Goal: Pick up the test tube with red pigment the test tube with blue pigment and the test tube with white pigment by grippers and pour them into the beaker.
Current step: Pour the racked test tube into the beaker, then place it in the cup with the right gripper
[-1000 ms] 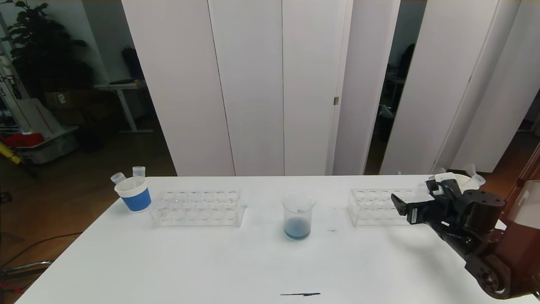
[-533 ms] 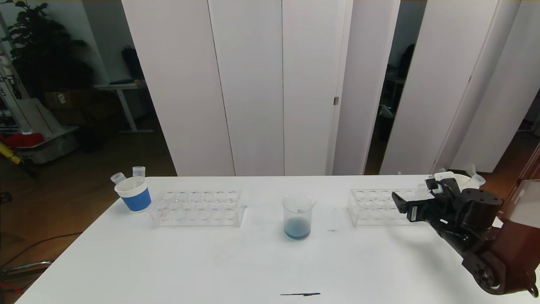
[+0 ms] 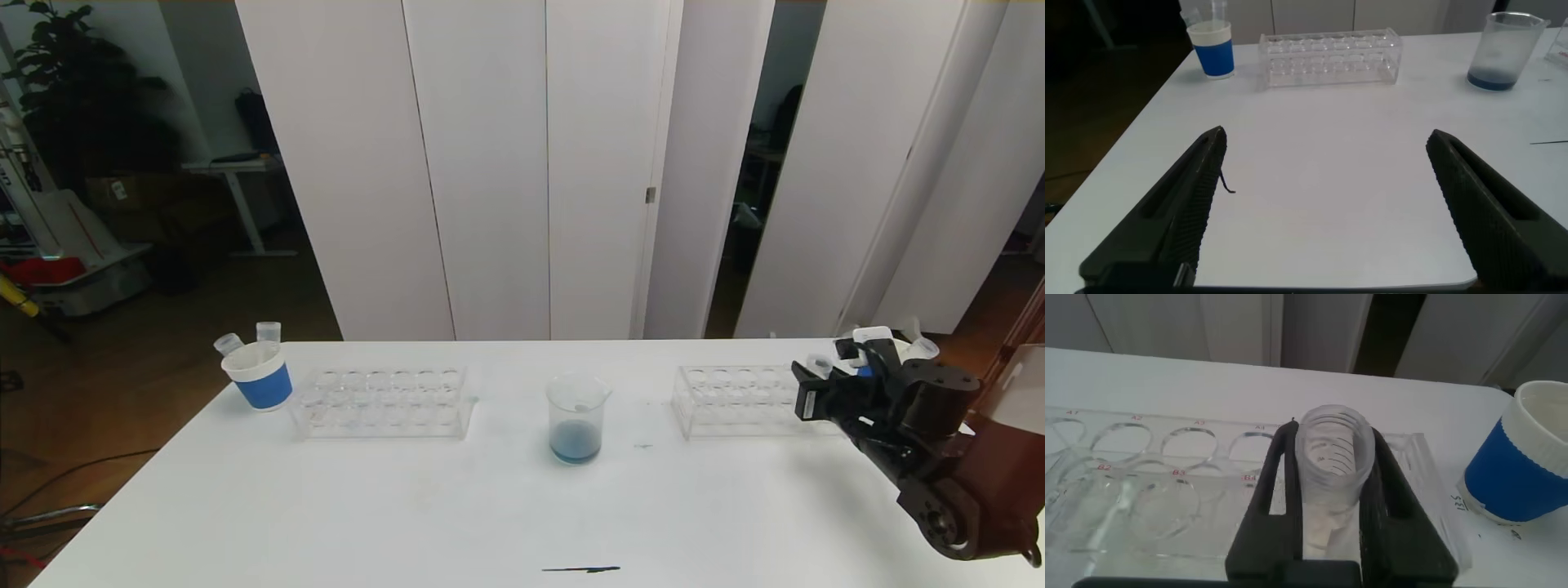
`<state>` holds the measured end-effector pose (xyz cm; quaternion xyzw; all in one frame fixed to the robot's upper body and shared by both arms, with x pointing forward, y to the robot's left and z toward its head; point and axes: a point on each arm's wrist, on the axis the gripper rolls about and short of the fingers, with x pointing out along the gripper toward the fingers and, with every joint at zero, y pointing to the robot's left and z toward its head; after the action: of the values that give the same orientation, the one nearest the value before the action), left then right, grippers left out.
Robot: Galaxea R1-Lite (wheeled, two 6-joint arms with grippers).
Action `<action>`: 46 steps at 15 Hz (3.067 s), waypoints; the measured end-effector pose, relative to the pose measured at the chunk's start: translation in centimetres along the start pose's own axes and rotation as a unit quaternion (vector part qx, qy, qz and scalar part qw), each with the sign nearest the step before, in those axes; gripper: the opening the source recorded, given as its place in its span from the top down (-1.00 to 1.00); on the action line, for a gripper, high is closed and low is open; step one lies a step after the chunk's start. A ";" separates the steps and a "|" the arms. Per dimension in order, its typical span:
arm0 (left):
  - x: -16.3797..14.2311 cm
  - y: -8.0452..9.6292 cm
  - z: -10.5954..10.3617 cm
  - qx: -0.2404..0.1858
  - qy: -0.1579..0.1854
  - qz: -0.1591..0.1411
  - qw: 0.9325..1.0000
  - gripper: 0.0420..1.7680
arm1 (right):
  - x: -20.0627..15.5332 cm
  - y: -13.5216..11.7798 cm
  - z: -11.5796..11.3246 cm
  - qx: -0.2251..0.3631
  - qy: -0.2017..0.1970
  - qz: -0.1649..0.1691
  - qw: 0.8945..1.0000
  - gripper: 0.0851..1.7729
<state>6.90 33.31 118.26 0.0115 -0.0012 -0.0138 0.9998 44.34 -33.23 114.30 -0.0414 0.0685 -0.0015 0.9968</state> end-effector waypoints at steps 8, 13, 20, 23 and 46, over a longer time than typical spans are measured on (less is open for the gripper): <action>0.0 0.0 0.0 0.000 0.000 0.001 1.000 -0.98 | 0.1 0.0 0.3 0.022 -0.005 0.002 1.000 0.42; 0.0 0.0 0.0 0.000 0.000 0.000 1.000 -0.98 | -0.2 -0.1 1.7 0.046 -0.002 0.004 0.999 0.42; 0.0 0.0 0.0 0.000 0.000 0.001 1.000 -0.98 | -0.2 -0.4 8.9 0.054 -0.036 -0.008 0.998 0.42; 0.0 0.0 0.0 0.000 0.000 0.000 1.000 -0.98 | 0.0 -0.6 12.0 0.054 -0.036 -0.006 0.998 0.42; 0.0 0.0 0.0 0.000 0.000 0.000 1.000 -0.98 | 7.4 12.3 17.3 -0.169 -0.199 0.332 0.906 0.42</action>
<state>6.90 33.31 118.26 0.0115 -0.0014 -0.0134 0.9998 54.04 -19.56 129.36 -0.1834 -0.1223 0.3496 0.9106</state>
